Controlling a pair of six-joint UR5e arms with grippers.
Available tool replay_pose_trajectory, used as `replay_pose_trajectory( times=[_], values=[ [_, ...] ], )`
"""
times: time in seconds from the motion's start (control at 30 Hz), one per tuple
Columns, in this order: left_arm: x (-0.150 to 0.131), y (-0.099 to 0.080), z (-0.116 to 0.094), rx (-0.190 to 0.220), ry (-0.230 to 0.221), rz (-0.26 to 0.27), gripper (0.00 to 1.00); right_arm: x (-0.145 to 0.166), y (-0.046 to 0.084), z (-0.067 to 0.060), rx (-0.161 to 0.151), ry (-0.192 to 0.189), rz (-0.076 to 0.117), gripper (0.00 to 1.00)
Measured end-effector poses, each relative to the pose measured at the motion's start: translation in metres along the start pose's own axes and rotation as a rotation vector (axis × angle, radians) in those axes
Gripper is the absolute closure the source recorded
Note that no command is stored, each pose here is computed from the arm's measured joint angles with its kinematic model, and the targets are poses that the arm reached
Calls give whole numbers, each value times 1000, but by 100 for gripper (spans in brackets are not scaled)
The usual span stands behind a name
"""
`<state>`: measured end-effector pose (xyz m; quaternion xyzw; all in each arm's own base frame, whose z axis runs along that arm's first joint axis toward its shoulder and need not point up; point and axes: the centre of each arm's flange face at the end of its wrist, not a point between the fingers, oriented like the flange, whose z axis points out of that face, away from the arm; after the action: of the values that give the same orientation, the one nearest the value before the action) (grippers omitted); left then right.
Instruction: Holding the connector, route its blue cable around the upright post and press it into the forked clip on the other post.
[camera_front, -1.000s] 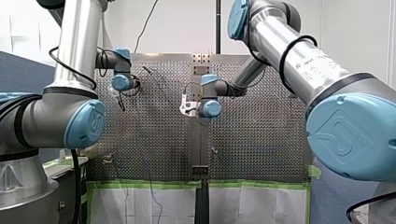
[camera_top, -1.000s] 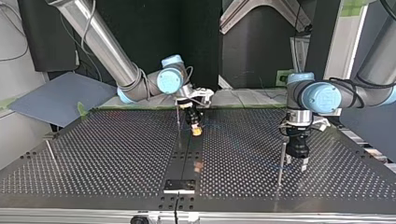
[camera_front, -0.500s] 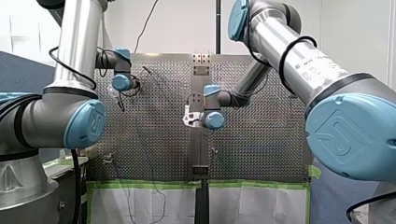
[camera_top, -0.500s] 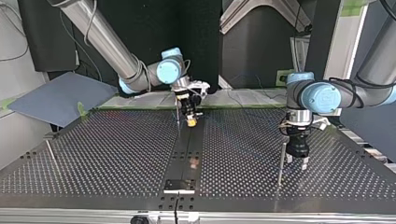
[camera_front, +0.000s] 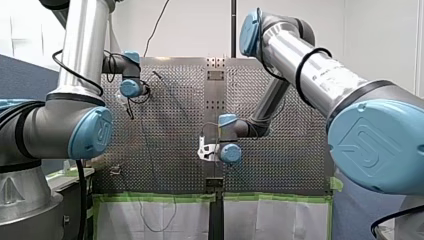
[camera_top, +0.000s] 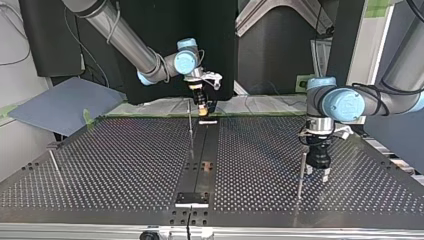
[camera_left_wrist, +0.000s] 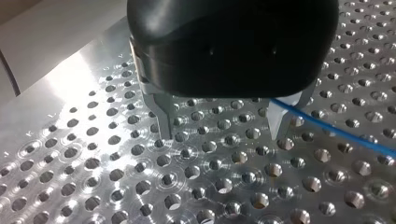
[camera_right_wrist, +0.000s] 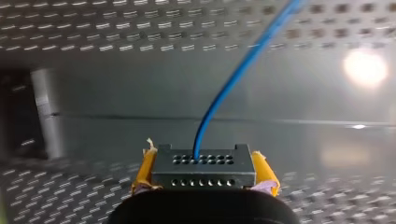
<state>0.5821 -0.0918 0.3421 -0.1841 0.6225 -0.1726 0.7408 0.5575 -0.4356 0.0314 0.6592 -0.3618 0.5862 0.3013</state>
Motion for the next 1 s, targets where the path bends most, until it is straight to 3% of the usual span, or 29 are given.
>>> replay_pose_trajectory(
  times=[0.23,0.43,0.63,0.77,1.0],
  values=[
    [0,0,0,-1,0,0,0,-66,-2,-26,-18,-64,-14,100],
    [0,0,0,-1,0,2,0,-119,9,-48,-46,-119,-15,100],
    [0,0,0,-2,0,2,0,-160,32,-68,-98,-167,-14,100],
    [0,0,0,-2,2,2,0,-189,51,-84,-133,-221,-20,100],
    [1,0,-1,-2,4,3,0,-224,84,-93,-183,-270,-35,100]
  ],
)
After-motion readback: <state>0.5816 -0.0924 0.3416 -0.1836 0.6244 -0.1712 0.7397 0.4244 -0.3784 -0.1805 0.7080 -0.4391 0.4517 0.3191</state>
